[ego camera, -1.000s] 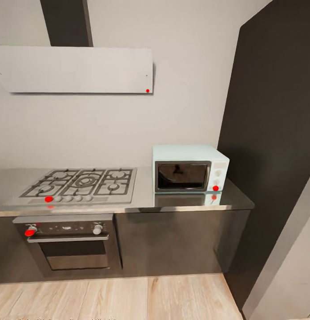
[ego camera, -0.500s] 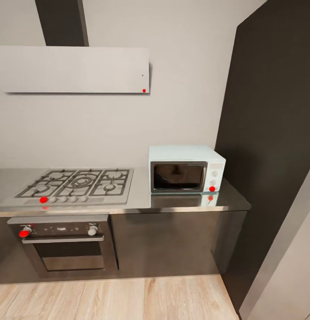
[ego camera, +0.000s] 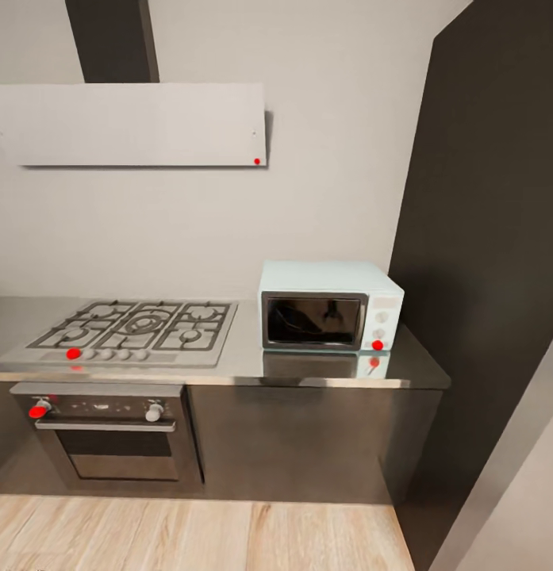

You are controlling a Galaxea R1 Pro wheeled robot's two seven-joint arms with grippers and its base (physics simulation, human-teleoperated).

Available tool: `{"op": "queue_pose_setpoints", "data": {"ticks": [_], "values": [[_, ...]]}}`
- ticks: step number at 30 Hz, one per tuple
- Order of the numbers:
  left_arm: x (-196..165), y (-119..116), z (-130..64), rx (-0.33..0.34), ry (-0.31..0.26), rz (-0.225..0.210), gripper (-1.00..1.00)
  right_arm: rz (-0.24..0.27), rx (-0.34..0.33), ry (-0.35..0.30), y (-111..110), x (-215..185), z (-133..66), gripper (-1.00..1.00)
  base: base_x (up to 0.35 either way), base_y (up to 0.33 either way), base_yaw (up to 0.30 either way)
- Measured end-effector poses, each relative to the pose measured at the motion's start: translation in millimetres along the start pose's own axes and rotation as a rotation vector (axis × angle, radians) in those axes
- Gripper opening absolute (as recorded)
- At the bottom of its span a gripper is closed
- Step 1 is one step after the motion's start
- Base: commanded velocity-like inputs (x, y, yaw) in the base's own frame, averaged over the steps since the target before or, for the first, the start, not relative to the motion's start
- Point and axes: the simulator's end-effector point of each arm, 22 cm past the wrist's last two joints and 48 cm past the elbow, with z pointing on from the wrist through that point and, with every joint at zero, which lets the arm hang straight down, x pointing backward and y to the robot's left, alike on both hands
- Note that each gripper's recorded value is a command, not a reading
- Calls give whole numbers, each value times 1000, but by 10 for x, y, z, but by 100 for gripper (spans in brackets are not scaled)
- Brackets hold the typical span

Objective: In the kitchen, take the popcorn bag from the countertop, put it into the microwave, and heat it until the popcorn is cooked so the cooked popcorn ends up inside the bag.

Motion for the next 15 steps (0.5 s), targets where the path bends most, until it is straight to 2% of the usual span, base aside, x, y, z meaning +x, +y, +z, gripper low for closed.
{"op": "queue_pose_setpoints", "data": {"ticks": [15], "values": [[-3, -7, 0, 2, -1, 2, 100, -6, -2, -13, 1, -48, 1, 100, 1, -1, 1]]}}
